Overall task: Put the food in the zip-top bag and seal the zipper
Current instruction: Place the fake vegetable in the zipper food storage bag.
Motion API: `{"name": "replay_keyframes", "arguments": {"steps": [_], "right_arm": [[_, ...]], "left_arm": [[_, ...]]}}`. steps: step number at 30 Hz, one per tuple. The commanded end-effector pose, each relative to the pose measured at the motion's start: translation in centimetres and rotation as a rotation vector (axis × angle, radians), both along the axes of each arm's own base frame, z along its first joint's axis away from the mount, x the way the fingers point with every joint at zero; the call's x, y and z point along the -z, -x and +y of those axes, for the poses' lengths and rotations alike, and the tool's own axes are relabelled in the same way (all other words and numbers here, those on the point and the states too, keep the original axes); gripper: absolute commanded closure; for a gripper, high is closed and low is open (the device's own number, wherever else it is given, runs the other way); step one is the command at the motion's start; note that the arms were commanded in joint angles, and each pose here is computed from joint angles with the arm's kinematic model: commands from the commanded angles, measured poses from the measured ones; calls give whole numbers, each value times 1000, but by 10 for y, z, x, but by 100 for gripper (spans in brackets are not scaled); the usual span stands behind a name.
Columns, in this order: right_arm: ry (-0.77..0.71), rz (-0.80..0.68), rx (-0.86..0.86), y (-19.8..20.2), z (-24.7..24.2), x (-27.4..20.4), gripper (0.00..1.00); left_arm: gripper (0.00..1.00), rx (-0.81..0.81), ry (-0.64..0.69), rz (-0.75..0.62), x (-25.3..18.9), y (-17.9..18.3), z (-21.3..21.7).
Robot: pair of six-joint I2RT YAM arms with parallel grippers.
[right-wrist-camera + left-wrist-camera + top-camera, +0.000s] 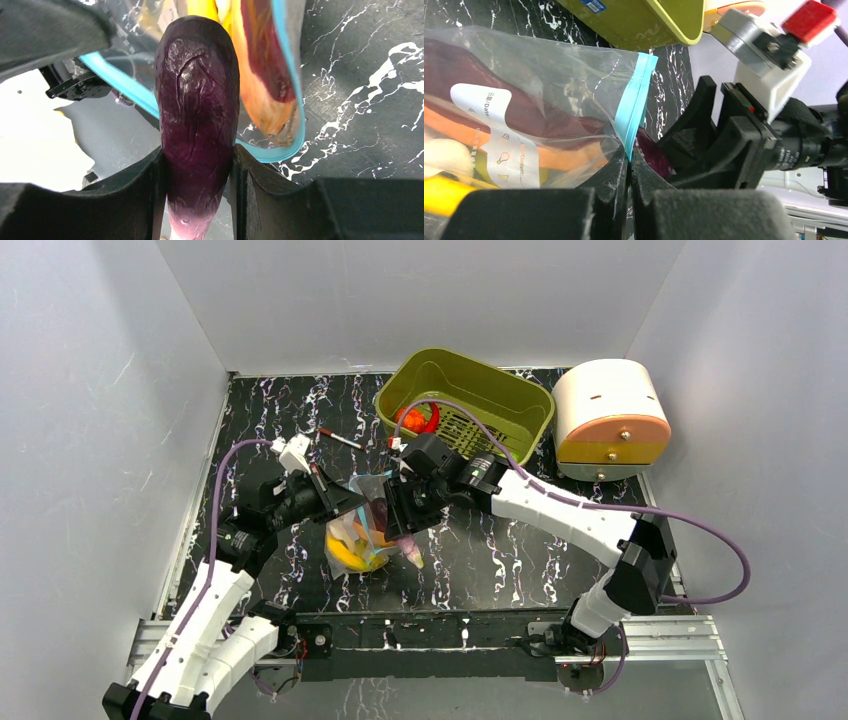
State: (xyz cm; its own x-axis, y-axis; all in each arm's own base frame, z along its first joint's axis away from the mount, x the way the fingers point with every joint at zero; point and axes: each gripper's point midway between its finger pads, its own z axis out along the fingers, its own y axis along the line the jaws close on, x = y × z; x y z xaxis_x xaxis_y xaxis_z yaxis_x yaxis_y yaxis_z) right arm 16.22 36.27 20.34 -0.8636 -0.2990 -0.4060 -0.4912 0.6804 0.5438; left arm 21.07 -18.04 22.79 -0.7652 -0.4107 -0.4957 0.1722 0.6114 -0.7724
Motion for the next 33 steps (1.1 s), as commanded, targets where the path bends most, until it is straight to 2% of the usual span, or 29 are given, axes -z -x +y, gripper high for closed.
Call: {"name": "replay_keyframes", "arguments": {"steps": [1,5,12,18,21,25,33], "right_arm": [[-22,-66,55,-17,7,-22,66],[15,-70,72,-24,8,-16,65],[-2,-83,71,-37,27,-19,62],[-36,-141,95,-54,40,-20,56],[-34,-156,102,-59,43,-17,49],[-26,-168,110,-60,39,-16,46],[-64,-168,116,-48,26,-29,52]], "left_arm": [[100,57,36,-66,-20,9,-5],[100,112,40,-65,-20,14,-10],[100,134,42,-63,-23,16,-12],[100,132,47,-50,-22,19,-11],[100,133,50,-39,-20,20,-11],[100,127,48,-44,-21,21,-10],[100,120,45,-45,-23,23,-9]]}}
